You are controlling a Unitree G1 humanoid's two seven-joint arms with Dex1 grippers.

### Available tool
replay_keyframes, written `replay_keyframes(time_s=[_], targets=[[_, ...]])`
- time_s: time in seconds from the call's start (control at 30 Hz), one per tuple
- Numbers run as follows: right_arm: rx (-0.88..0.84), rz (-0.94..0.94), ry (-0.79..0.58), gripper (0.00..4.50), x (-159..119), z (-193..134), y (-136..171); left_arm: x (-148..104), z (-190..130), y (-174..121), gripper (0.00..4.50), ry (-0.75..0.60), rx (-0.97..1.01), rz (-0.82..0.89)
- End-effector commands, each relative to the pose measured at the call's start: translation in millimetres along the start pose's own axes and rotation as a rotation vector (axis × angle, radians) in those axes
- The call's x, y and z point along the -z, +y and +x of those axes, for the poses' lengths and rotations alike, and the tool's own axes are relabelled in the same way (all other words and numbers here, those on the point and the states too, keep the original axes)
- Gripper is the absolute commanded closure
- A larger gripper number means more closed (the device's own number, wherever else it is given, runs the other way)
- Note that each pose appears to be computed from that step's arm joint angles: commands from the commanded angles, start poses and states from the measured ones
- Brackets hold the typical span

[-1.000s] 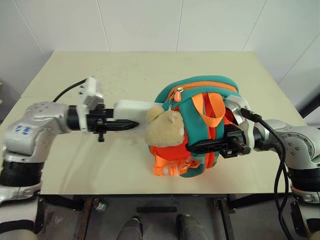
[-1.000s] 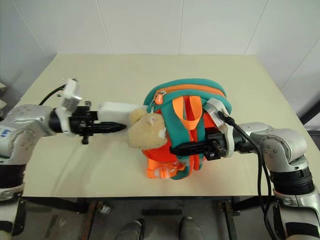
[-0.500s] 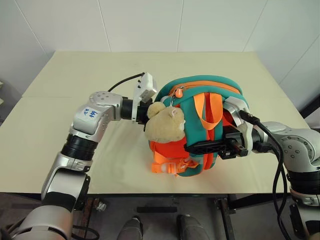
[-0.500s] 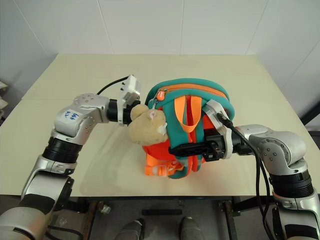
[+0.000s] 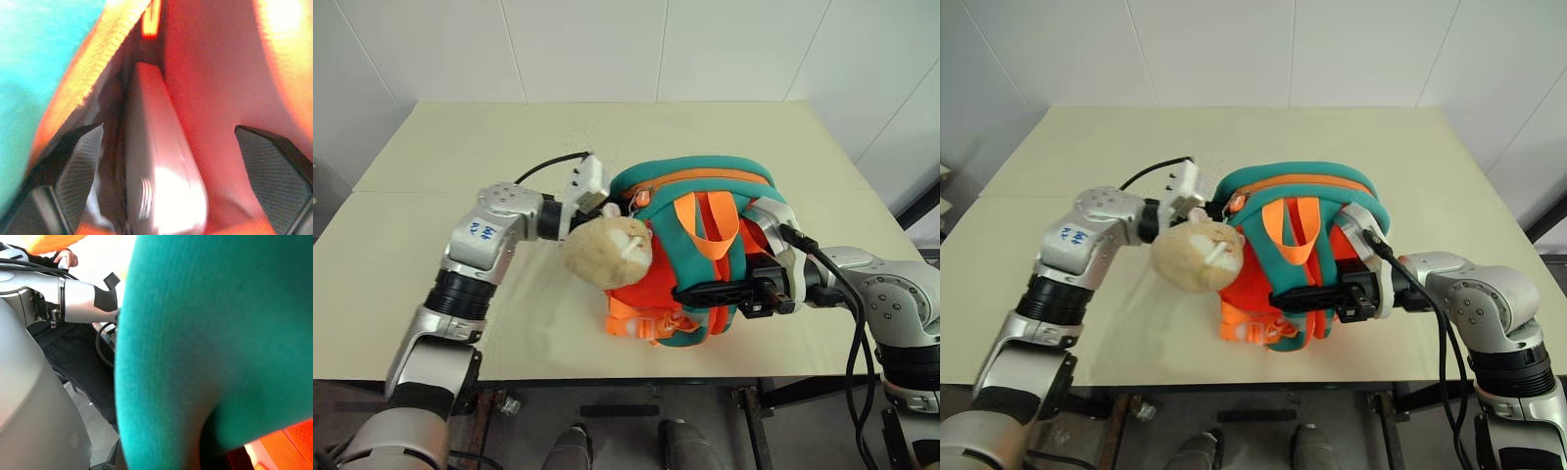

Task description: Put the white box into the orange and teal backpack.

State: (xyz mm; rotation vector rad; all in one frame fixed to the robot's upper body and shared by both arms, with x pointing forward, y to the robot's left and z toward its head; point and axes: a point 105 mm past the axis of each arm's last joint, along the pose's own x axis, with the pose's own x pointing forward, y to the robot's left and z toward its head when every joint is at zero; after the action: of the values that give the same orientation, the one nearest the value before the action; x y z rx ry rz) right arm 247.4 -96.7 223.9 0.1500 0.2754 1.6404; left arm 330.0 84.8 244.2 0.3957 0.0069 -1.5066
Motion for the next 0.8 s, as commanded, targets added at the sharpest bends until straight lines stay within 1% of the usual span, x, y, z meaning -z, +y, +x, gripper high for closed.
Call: replay_keyframes(time_s=[0.03, 0.2, 0.3, 0.5, 0.63, 0.8], targets=[[-0.001, -0.037, 0.003, 4.5, -5.1, -1.9, 0.2, -12.3, -25.9, -3.2, 0.01, -0.022, 0.007, 0.047], [0.001, -0.04, 0.009, 4.5, -4.1, -1.8, -3.2, -3.2, -59.0, -15.3, 0.01, 0.043, 0.024, 0.031], [0.006, -0.04, 0.011, 4.5, -3.1, -3.0, -4.9, -6.0, -70.8, -25.9, 0.01, 0.027, 0.018, 0.035], [0.012, -0.037, 0.013, 4.5, -1.1, -3.9, -7.8, -16.9, -70.9, -36.8, 0.01, -0.051, -0.017, 0.052], [0.01, -0.028, 0.021, 4.5, 0.8, -4.2, -11.3, -36.6, -56.5, -50.2, 0.01, -0.147, -0.015, 0.108], [0.006, -0.025, 0.027, 4.5, 1.6, -4.8, -12.9, -44.8, -49.2, -64.2, 0.01, -0.165, 0.0, 0.109]])
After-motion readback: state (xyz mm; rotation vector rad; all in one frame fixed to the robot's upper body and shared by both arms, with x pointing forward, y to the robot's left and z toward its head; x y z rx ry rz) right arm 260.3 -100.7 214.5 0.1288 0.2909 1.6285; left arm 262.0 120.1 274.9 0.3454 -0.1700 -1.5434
